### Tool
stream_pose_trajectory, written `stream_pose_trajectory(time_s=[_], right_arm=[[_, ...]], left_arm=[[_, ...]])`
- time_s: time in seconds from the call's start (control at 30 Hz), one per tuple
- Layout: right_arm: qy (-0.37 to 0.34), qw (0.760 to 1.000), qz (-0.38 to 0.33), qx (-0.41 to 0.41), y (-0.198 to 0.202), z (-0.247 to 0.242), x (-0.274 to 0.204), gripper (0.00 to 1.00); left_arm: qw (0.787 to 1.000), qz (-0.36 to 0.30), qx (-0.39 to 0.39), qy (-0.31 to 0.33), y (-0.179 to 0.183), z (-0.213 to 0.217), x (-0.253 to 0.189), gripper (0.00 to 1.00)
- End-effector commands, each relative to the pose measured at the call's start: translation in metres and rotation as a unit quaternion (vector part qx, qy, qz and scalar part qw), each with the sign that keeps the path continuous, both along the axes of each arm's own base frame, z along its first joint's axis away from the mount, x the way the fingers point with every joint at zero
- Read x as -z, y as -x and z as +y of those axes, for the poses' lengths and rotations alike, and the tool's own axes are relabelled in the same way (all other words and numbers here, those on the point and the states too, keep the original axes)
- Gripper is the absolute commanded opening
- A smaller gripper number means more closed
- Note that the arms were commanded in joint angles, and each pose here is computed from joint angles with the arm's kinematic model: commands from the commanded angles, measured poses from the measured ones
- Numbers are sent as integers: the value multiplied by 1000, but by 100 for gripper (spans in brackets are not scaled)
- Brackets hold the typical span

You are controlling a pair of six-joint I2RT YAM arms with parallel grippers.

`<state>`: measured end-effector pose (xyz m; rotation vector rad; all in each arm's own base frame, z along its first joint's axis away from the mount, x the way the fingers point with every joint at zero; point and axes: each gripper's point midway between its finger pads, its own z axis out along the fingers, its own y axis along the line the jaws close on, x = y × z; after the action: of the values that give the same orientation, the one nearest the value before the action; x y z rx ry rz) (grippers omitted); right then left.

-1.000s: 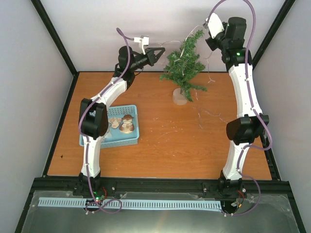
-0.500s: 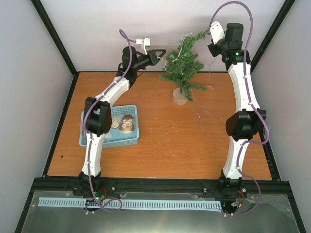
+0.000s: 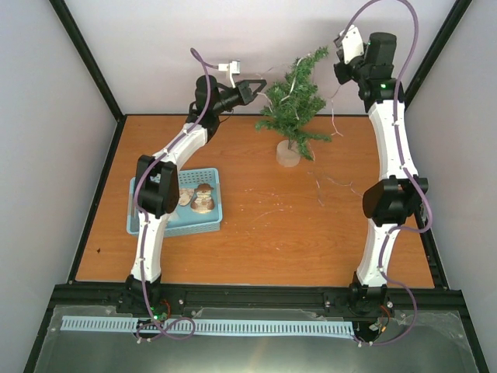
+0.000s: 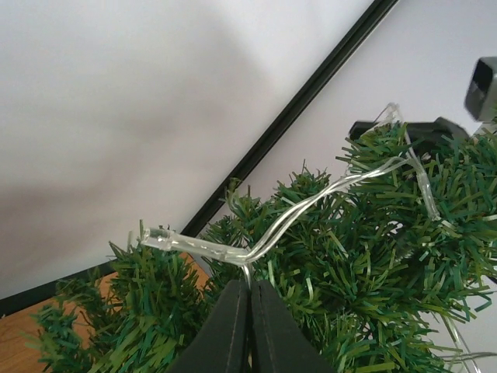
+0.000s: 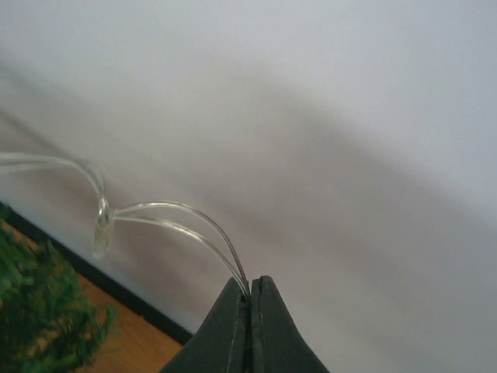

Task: Decorate the small christmas tree
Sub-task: Wrap the decoration item around the Christmas tree.

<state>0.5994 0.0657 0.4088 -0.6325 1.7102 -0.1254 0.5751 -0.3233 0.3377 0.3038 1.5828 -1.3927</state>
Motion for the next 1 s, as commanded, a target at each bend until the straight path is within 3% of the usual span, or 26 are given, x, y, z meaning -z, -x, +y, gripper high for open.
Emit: stream_pose_trajectory(time_s=[0.0,0.33,0.63,0.97], right_arm=[[-78,991,-95,-52,24,6,-82,3],[-107,988,-87,-62,2,-2,-67,3],[-119,991,-2,-61,-31,-9,12,3],[-113,992,49,-35,-41,-17,55,3]], left_arm=[[999,-38,4,11,3,6,-26,1],[999,-42,3,10,2,6,-24,1],[999,-27,-11,20,-5,8,-21,1],[1000,-6,-16,18,-10,8,-13,1]])
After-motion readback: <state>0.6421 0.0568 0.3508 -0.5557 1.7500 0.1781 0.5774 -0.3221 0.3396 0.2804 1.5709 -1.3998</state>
